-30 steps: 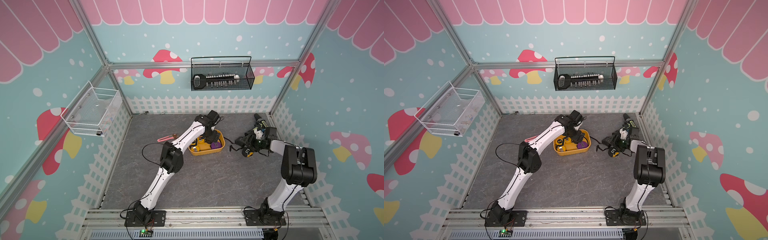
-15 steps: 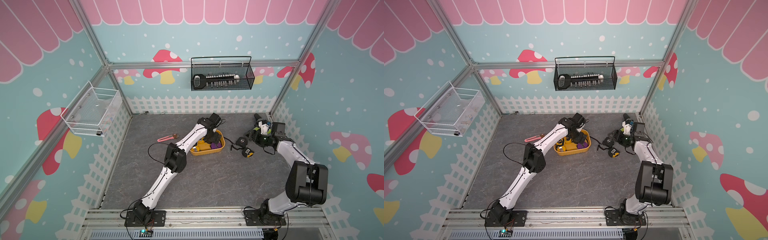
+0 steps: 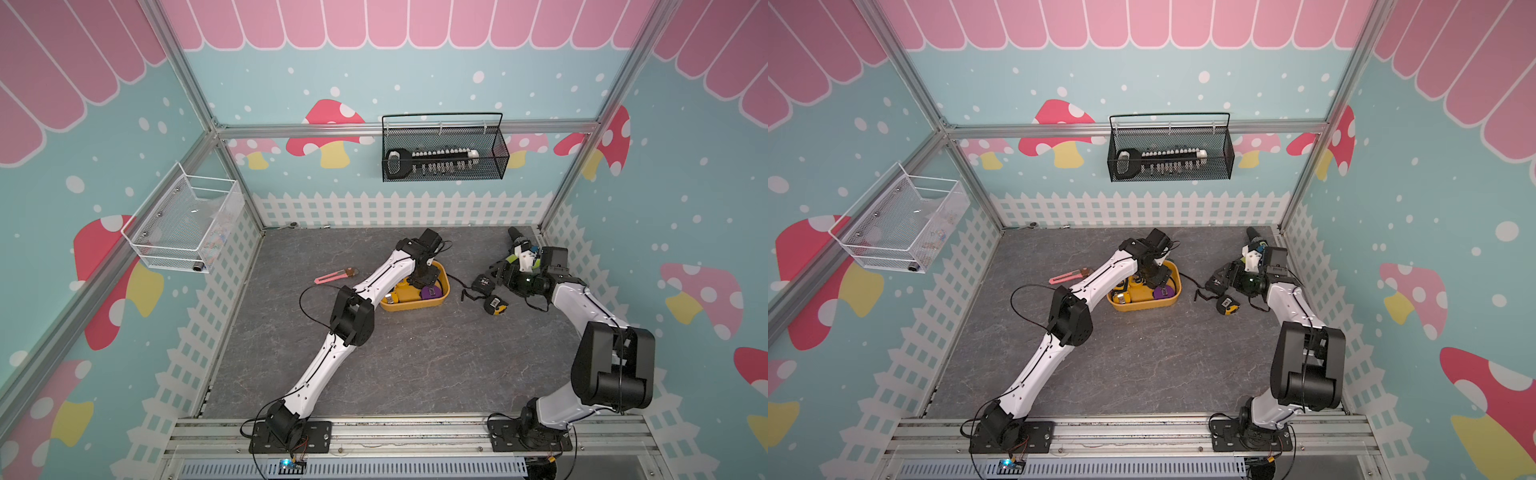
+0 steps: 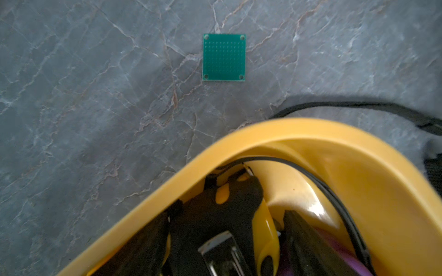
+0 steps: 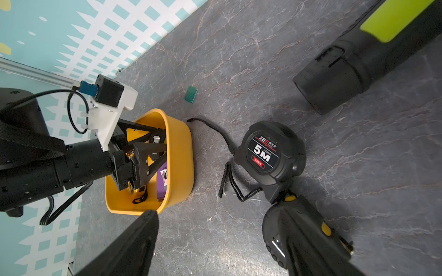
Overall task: Take the tape measure out of the storage box
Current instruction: Pick up the tape measure from the storage box, then place the tape measure at the center of the board.
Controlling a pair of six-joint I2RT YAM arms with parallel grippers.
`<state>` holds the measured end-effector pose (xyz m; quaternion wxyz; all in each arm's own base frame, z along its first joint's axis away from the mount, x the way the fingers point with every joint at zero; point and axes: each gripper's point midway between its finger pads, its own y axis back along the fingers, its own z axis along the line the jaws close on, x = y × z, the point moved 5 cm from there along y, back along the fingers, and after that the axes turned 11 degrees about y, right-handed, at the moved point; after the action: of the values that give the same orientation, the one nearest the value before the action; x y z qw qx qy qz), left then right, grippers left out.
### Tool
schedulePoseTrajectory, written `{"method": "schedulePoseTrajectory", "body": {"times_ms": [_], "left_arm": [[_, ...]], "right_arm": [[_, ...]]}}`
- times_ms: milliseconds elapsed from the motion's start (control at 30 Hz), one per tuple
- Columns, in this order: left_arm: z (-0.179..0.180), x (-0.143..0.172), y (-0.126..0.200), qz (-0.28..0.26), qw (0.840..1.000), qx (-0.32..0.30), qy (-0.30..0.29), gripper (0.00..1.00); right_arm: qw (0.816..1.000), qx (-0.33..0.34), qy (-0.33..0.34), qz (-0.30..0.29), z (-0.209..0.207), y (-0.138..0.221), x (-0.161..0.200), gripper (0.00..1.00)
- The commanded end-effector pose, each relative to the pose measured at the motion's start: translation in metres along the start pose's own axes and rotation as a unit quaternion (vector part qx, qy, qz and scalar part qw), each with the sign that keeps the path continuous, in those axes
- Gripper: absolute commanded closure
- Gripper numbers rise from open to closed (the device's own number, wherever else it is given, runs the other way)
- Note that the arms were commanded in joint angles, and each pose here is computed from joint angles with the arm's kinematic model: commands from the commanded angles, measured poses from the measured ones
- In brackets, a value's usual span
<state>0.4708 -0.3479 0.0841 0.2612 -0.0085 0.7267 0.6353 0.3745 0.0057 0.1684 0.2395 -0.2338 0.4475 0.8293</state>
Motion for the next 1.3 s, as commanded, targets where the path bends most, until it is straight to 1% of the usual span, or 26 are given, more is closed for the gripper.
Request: {"method": "schedulePoseTrajectory", "body": {"times_ms": [0,100,167,200,300,400,467,567,667,867,1000,1067,1200,1267], "left_arm": [[-0.004,0.029,-0.018,0.053,0.998,-0.018,-0.027,0.33],[-0.004,0.028,-0.017,0.052,0.998,-0.017,-0.026,0.45],[-0.004,0.024,-0.01,0.044,0.999,-0.017,-0.021,0.52],[-0.005,0.02,-0.003,0.037,0.999,-0.012,-0.017,0.55],[-0.007,0.004,0.028,0.009,1.0,0.01,0.003,0.6],[-0.005,-0.014,0.07,-0.022,0.997,0.053,0.045,0.6],[0.0,-0.023,0.095,-0.03,0.991,0.095,0.086,0.6],[0.012,-0.03,0.118,-0.023,0.975,0.147,0.163,0.6],[0.021,-0.03,0.133,-0.01,0.962,0.181,0.206,0.6],[0.016,-0.023,0.151,0.011,0.948,0.216,0.232,0.6],[0.014,-0.02,0.154,0.021,0.943,0.228,0.242,0.6],[0.012,-0.019,0.157,0.023,0.941,0.234,0.244,0.6],[0.012,-0.016,0.159,0.025,0.94,0.234,0.247,0.6],[0.011,-0.015,0.16,0.027,0.939,0.239,0.247,0.6]], "right_arm": [[1.0,-0.007,-0.001,0.015,-0.002,-0.008,0.012,0.16],[1.0,-0.009,-0.002,0.018,-0.002,-0.011,0.014,0.17],[1.0,-0.012,0.0,0.017,0.0,-0.012,0.014,0.17],[1.0,-0.017,0.002,0.015,0.002,-0.011,0.013,0.17],[0.999,-0.049,0.015,0.006,0.012,-0.011,0.01,0.18],[0.993,-0.109,0.041,-0.008,0.033,-0.014,0.009,0.18],[0.989,-0.134,0.067,-0.012,0.049,-0.018,0.011,0.18],[0.98,-0.166,0.108,-0.006,0.075,-0.031,0.019,0.18],[0.971,-0.196,0.135,-0.022,0.101,-0.047,0.022,0.17],[0.953,-0.243,0.166,-0.069,0.146,-0.077,0.017,0.17],[0.946,-0.253,0.186,-0.081,0.17,-0.094,0.013,0.16],[0.942,-0.261,0.189,-0.097,0.178,-0.098,0.009,0.16],[0.935,-0.273,0.177,-0.14,0.188,-0.1,0.003,0.16],[0.941,-0.264,0.159,-0.143,0.187,-0.106,0.002,0.17]]}}
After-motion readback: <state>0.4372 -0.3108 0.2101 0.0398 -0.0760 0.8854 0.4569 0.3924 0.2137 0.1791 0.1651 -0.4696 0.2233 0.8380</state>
